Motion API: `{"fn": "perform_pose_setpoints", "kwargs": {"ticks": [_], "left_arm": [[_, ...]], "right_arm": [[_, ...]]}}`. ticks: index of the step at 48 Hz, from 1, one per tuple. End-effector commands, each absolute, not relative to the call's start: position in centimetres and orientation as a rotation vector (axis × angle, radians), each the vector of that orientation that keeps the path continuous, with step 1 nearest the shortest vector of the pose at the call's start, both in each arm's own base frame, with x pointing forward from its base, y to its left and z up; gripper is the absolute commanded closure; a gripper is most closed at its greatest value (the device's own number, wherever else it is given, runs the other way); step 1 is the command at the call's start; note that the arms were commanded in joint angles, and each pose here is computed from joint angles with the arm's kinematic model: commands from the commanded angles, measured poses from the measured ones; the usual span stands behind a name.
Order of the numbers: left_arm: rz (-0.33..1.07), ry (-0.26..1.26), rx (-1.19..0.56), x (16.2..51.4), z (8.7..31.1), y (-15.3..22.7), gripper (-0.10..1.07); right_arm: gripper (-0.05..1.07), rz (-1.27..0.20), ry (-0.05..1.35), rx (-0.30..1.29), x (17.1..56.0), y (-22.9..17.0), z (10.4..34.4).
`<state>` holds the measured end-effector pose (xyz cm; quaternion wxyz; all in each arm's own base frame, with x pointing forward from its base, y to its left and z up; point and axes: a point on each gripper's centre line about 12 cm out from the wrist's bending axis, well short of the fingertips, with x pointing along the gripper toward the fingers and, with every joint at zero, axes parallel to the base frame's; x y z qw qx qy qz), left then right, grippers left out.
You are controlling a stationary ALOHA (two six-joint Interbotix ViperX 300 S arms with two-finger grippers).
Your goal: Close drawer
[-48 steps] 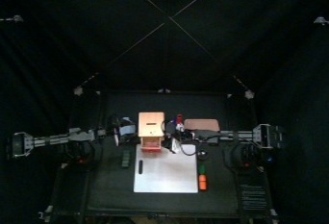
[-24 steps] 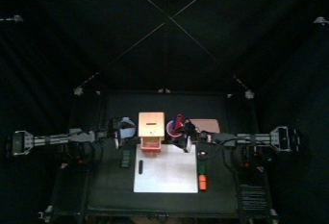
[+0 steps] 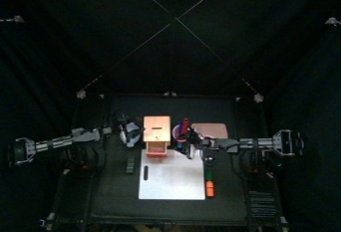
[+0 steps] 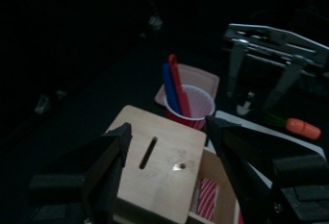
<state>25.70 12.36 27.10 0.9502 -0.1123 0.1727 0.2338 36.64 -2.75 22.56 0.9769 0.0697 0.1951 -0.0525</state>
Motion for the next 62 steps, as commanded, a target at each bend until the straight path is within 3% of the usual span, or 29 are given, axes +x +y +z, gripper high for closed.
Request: {"fn": "perform_pose_setpoints", "kwargs": {"ticks": [1,12,20,26,39,49,62], "left_arm": [[0.490,0.413,-0.220,27.2,28.0,13.3,0.02],[0.523,0.566,-0.230,30.2,27.6,15.4,0.09],[0.557,0.624,-0.199,31.7,27.4,17.8,0.37],[0.547,0.753,-0.135,32.6,26.1,19.3,0.48],[0.489,0.942,-0.060,34.3,24.1,23.2,0.48],[0.394,1.077,-0.062,35.6,20.9,25.0,0.48],[0.276,1.093,-0.064,37.2,19.1,24.8,0.48]], "right_arm": [[0.14,-0.083,0.356,0.145,37.6,-1.9,23.7],[0.40,-0.049,0.399,0.183,38.7,0.0,22.4],[0.67,-0.013,0.416,0.187,39.0,1.6,21.7],[0.82,0.012,0.446,0.179,39.7,2.8,20.4],[0.84,0.032,0.474,0.174,42.6,4.0,18.8],[0.84,0.029,0.515,0.191,44.5,4.5,17.3],[0.84,0.022,0.546,0.194,46.4,4.6,15.7]]}}
